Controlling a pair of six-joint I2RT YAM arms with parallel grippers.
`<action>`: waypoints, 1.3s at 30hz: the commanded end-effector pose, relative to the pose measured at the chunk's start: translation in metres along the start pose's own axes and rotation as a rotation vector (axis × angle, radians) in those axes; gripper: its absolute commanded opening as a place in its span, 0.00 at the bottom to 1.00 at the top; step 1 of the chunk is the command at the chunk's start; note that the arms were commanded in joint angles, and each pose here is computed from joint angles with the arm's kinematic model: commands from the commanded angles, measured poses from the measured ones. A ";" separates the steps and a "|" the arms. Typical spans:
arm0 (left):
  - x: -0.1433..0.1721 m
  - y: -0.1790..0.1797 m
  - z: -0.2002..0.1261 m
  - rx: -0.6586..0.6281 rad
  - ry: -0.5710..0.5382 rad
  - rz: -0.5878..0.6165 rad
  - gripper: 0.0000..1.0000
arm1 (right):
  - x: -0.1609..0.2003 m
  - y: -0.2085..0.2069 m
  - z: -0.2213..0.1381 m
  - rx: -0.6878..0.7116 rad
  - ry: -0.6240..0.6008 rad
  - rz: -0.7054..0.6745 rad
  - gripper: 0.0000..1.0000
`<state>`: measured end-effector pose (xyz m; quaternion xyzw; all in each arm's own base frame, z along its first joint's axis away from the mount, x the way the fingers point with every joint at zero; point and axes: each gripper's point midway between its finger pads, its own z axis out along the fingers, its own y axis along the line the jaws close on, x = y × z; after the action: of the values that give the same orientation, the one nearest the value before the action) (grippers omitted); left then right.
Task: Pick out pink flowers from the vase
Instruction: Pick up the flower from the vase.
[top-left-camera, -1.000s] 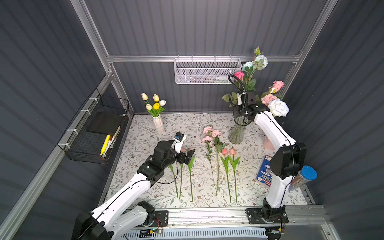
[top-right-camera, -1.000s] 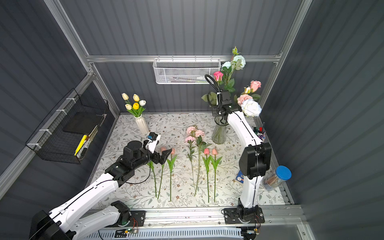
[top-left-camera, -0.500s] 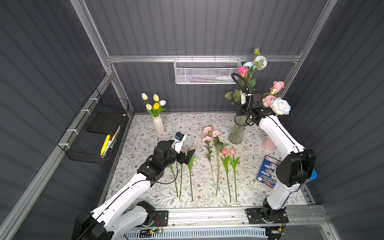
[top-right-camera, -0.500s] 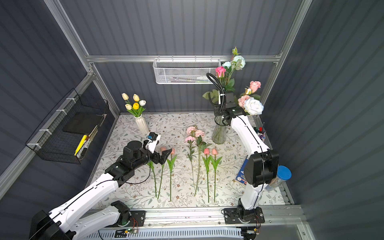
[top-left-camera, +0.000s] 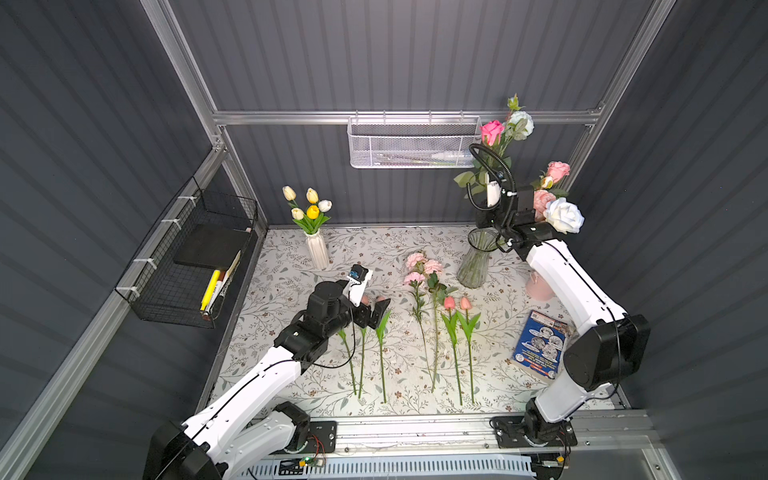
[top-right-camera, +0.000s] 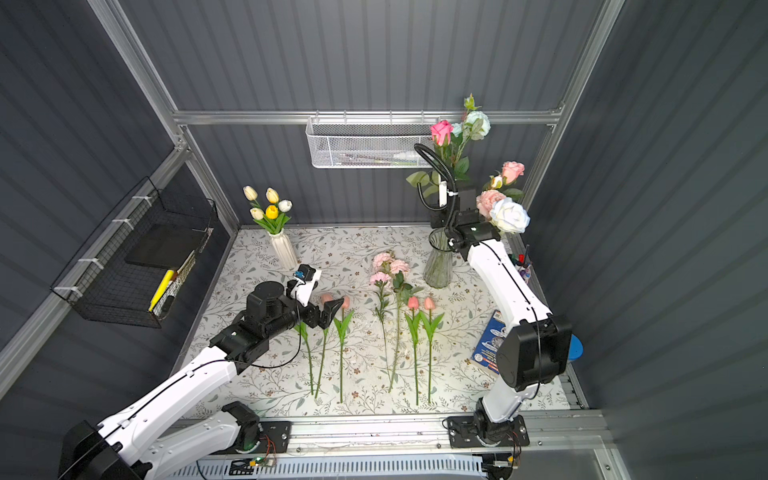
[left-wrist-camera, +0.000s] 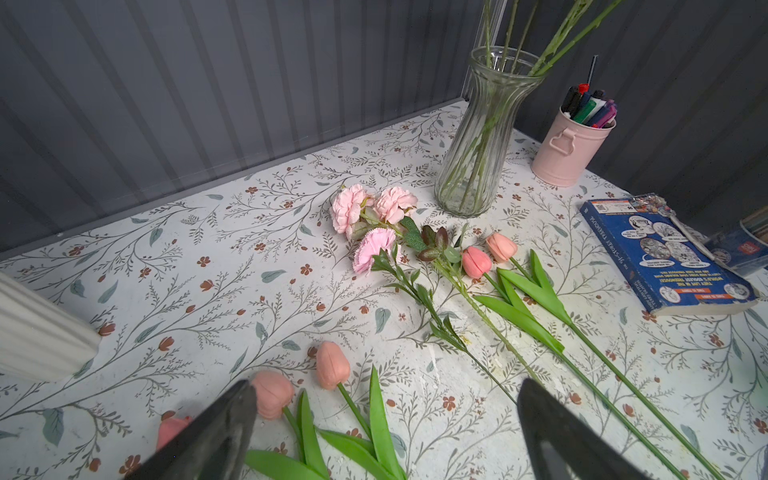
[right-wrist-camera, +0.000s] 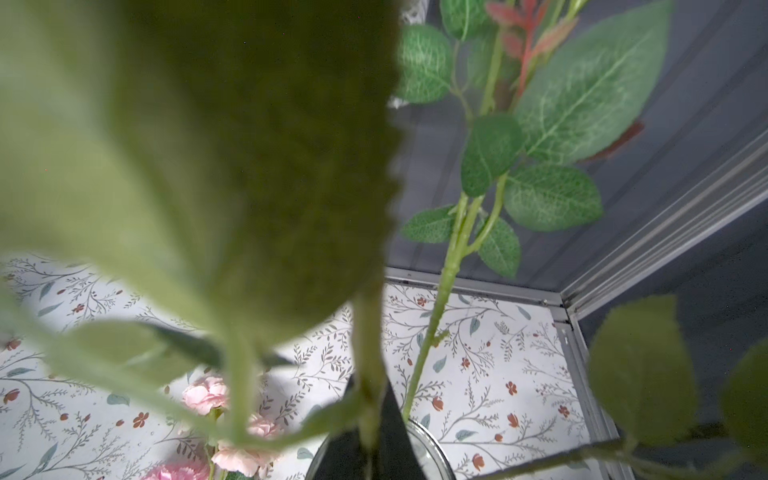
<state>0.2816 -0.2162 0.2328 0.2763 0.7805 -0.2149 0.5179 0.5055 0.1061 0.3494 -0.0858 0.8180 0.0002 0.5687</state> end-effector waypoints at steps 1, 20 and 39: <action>-0.006 -0.003 -0.004 0.007 -0.027 0.020 0.99 | -0.030 0.007 -0.016 -0.034 -0.107 -0.029 0.00; -0.006 -0.004 -0.005 0.011 -0.032 0.021 0.99 | -0.069 0.020 -0.042 -0.091 -0.218 -0.058 0.00; -0.006 -0.003 -0.004 0.008 -0.031 0.022 0.99 | -0.109 0.021 -0.075 -0.112 -0.364 -0.090 0.00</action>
<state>0.2815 -0.2161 0.2367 0.2755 0.7766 -0.2164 0.5236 0.4736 0.1280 0.4520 -0.1413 0.7216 0.0294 0.6771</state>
